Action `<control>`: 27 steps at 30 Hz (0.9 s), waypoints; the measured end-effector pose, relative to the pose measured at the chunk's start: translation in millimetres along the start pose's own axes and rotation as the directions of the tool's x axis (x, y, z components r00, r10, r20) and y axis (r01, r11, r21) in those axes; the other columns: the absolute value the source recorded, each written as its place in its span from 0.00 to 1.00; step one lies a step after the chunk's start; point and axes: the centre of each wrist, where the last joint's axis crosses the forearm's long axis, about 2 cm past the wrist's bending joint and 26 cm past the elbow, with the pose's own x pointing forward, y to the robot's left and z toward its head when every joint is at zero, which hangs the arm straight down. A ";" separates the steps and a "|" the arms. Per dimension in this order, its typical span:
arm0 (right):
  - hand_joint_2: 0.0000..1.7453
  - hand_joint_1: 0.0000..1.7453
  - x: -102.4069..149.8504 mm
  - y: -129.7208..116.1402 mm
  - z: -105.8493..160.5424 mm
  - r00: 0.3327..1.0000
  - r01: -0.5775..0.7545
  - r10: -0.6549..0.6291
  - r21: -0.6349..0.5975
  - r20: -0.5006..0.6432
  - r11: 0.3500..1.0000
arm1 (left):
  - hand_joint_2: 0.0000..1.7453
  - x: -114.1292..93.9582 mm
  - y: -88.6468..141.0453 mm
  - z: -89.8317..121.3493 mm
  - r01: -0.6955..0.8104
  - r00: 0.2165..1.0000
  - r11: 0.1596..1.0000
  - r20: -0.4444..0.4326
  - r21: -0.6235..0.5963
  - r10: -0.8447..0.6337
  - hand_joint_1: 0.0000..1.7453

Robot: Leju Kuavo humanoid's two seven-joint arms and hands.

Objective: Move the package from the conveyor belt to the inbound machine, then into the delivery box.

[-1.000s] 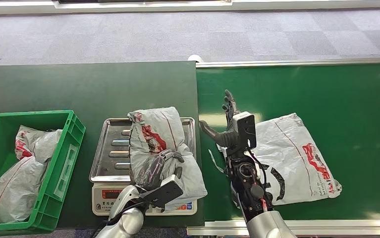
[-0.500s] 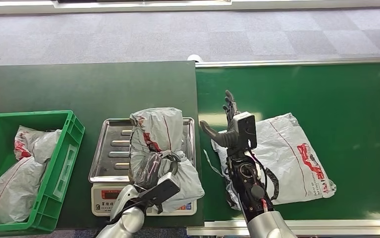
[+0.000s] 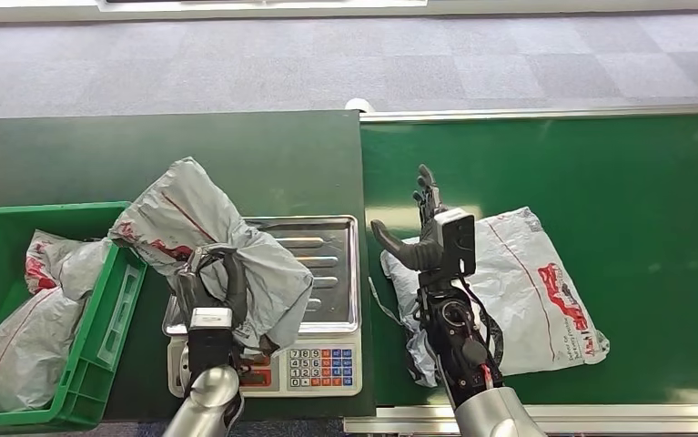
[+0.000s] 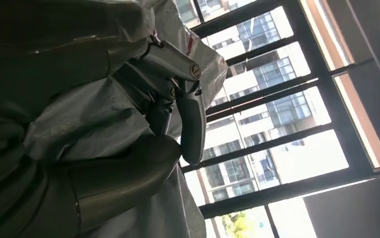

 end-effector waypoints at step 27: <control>1.00 0.00 -11.3 -6.1 11.9 1.000 -0.004 0.003 -0.032 -0.027 0.999 | 1.00 62.1 70.6 -54.4 0.249 0.874 0.916 0.334 0.316 -0.353 1.00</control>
